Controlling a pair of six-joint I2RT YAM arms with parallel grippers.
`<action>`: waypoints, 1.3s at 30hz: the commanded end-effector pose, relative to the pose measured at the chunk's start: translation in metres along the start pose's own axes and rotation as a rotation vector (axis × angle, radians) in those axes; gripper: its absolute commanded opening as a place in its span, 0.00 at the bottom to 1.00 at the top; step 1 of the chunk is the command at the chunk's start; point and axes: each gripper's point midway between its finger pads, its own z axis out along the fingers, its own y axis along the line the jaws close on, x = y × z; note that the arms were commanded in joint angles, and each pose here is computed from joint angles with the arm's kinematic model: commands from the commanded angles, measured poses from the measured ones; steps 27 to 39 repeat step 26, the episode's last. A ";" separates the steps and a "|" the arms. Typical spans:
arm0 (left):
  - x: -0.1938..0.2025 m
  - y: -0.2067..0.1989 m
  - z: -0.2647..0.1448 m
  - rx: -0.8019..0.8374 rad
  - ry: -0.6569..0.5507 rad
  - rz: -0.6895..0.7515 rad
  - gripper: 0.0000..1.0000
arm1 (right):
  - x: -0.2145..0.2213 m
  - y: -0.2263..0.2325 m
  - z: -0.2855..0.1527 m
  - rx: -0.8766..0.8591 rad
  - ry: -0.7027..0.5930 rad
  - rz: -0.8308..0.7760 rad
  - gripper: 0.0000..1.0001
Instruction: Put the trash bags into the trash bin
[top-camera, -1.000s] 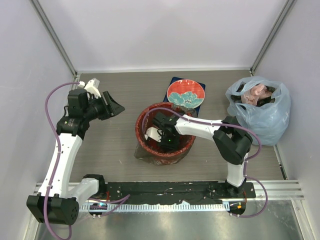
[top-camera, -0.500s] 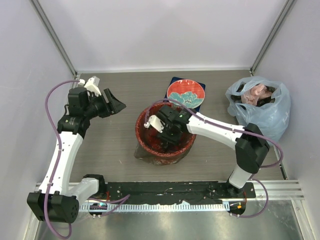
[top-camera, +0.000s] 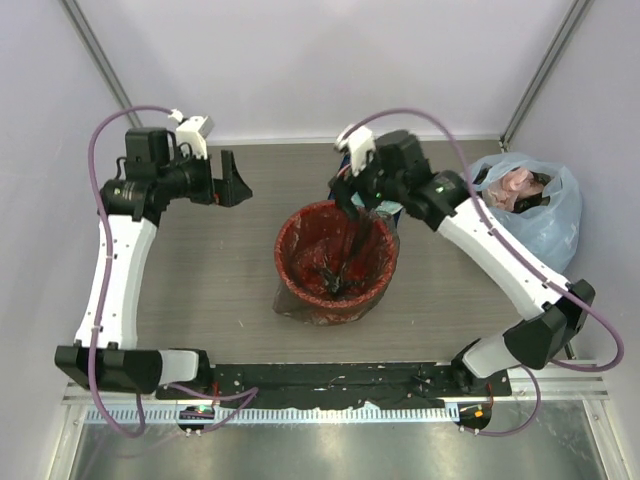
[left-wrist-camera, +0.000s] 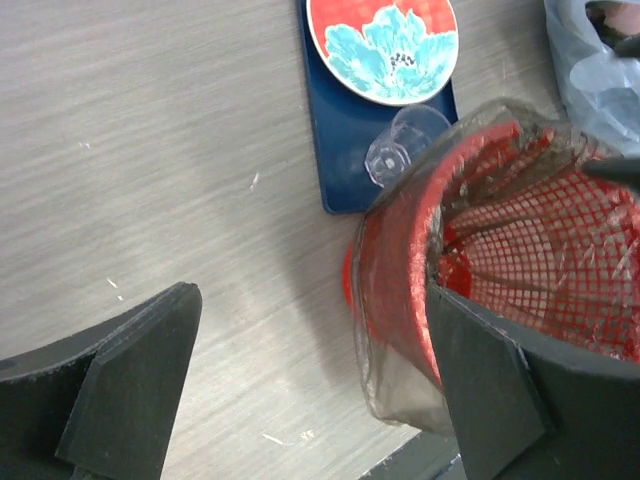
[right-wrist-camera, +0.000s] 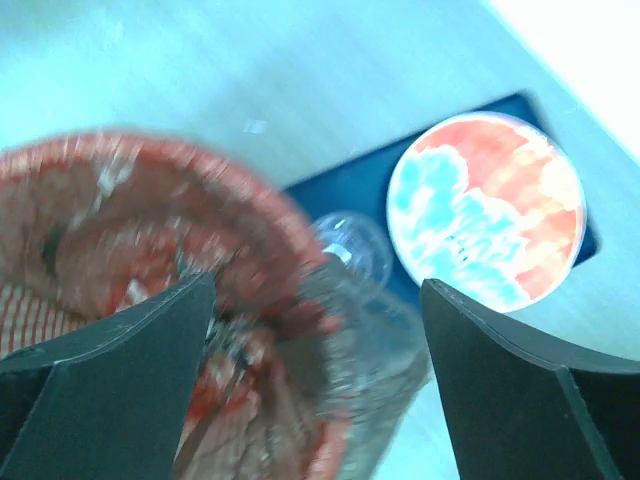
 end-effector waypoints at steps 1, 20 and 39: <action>-0.012 0.009 -0.004 -0.014 0.090 0.132 1.00 | -0.092 -0.065 -0.058 0.134 -0.329 0.157 0.92; 0.034 0.103 0.063 -0.359 0.285 -0.029 1.00 | 0.107 -0.144 -0.066 0.223 -0.012 0.473 0.97; 0.043 0.106 0.057 -0.388 0.264 0.027 1.00 | 0.113 -0.140 -0.069 0.242 -0.016 0.512 0.97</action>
